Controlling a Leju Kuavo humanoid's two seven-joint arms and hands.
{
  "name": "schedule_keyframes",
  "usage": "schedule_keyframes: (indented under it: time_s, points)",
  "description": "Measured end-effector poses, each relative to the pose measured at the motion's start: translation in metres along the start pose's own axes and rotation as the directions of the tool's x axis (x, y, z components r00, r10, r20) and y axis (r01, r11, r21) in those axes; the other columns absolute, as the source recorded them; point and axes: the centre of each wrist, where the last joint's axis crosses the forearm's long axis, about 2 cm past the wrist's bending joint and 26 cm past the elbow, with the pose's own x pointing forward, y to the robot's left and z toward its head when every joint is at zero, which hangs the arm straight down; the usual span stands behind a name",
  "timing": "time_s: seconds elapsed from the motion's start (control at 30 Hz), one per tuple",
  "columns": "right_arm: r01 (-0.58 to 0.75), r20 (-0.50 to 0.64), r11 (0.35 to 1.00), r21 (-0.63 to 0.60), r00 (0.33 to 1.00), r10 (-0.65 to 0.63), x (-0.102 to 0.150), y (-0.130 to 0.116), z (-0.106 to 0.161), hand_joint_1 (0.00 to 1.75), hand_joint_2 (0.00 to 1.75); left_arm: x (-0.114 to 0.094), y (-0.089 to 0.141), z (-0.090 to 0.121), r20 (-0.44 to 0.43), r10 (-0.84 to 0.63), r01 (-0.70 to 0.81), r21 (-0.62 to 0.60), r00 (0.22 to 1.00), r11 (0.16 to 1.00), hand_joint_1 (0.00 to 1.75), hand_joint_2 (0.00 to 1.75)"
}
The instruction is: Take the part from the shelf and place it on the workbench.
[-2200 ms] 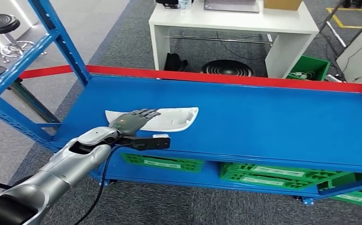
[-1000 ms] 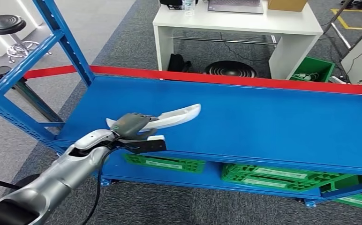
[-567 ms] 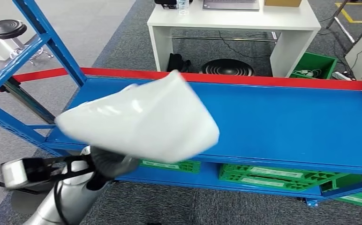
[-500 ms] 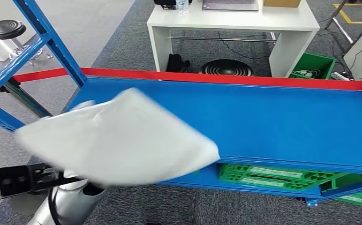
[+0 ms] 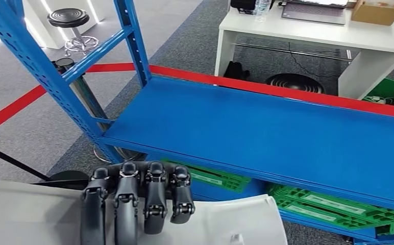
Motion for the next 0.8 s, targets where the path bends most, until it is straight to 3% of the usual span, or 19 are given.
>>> schedule_keyframes:
  time_s: [0.2,0.37,0.53,0.8]
  points:
    - [0.103,-0.062,0.993,-0.049,0.992,-0.106,-0.004,-0.018,0.001,0.0,0.0,0.002,-0.002,-0.001,-0.004,-0.025,0.025,-0.005,1.0,1.0,1.75,1.75]
    - [0.128,-0.025,0.988,-0.09,0.991,-0.131,-0.01,-0.029,0.001,0.0,0.0,0.004,-0.003,0.006,-0.029,-0.056,0.056,0.005,0.998,0.998,1.75,1.75]
    - [0.109,0.052,0.99,-0.085,0.993,-0.105,-0.014,-0.029,0.0,0.0,0.0,0.007,-0.003,0.022,-0.092,-0.136,0.14,0.037,0.986,0.989,1.75,1.75]
    - [0.14,0.057,0.99,-0.031,0.989,-0.138,-0.019,-0.025,-0.001,0.0,0.0,0.022,0.004,0.055,-0.199,-0.278,0.307,0.135,0.94,0.942,1.75,1.75]
